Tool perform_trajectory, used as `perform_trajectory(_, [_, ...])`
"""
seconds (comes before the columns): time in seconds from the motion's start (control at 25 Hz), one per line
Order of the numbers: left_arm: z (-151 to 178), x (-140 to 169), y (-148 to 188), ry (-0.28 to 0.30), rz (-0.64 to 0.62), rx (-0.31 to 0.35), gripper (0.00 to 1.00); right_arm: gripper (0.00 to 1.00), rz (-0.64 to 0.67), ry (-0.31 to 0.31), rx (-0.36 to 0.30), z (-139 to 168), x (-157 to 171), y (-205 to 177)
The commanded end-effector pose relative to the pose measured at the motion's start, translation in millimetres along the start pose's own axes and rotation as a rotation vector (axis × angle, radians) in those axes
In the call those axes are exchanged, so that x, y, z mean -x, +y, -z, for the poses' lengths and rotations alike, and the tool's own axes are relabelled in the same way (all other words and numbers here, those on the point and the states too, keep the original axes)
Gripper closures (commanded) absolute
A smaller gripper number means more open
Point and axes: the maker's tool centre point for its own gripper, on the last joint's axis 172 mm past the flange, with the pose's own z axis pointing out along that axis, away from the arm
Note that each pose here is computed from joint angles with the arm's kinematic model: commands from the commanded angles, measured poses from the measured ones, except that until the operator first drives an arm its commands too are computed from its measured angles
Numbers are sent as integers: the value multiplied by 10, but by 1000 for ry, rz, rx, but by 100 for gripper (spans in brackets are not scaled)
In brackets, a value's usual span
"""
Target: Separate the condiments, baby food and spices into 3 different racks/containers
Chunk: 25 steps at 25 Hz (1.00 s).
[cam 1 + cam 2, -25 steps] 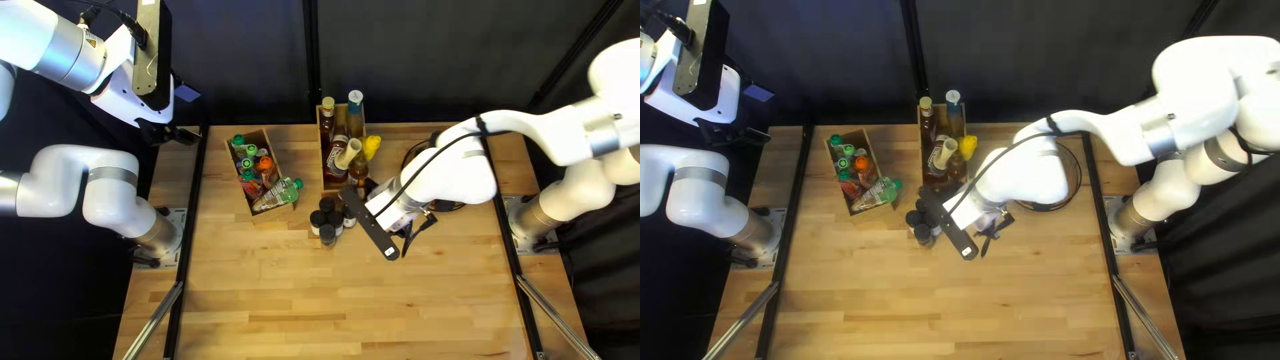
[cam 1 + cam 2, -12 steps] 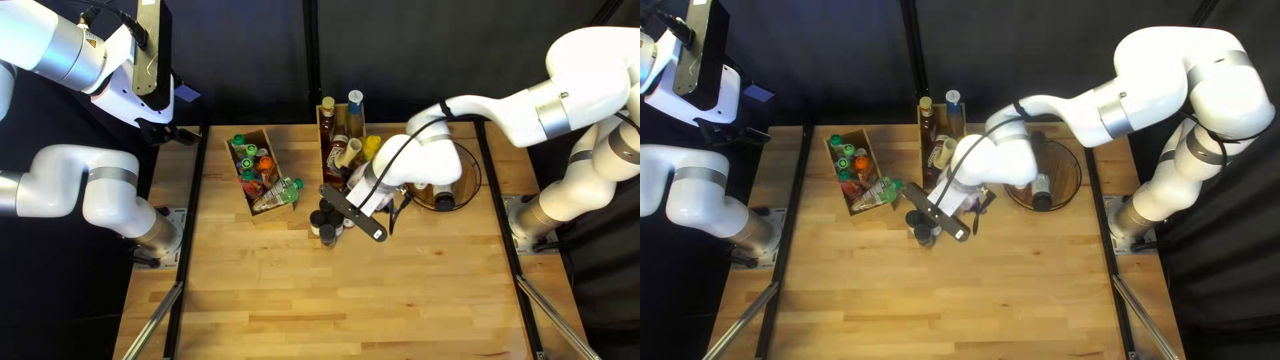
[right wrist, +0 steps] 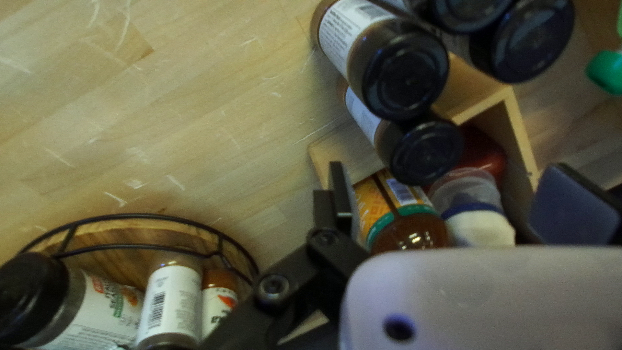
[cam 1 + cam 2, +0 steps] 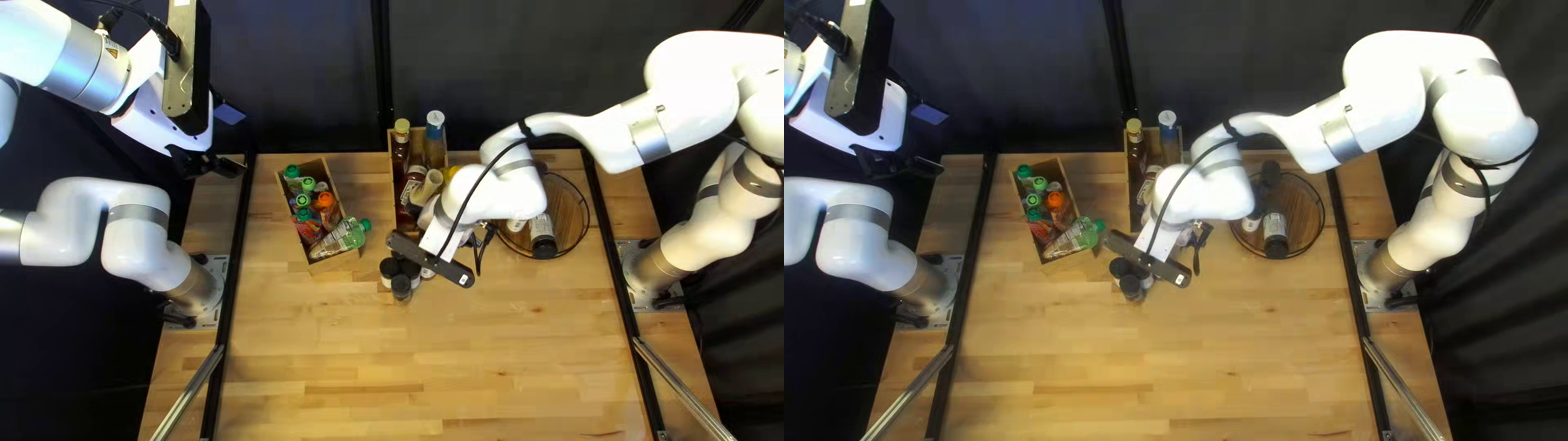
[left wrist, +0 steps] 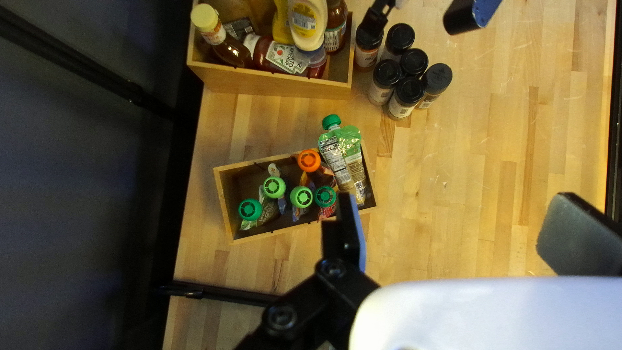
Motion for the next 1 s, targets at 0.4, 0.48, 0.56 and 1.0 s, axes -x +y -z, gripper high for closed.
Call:
perform_trajectory(0.4, [0,0,0,0,0,0,0,0,95,-57,-70,-252,86,48])
perform_trajectory(0.48, [0,0,0,0,0,0,0,0,98,-60,-74,-290,86,52])
perform_trajectory(0.56, [0,0,0,0,0,0,0,0,101,-62,-78,-326,89,59])
perform_trajectory(1.0, [0,0,0,0,0,0,0,100,61,-77,-48,-119,112,45])
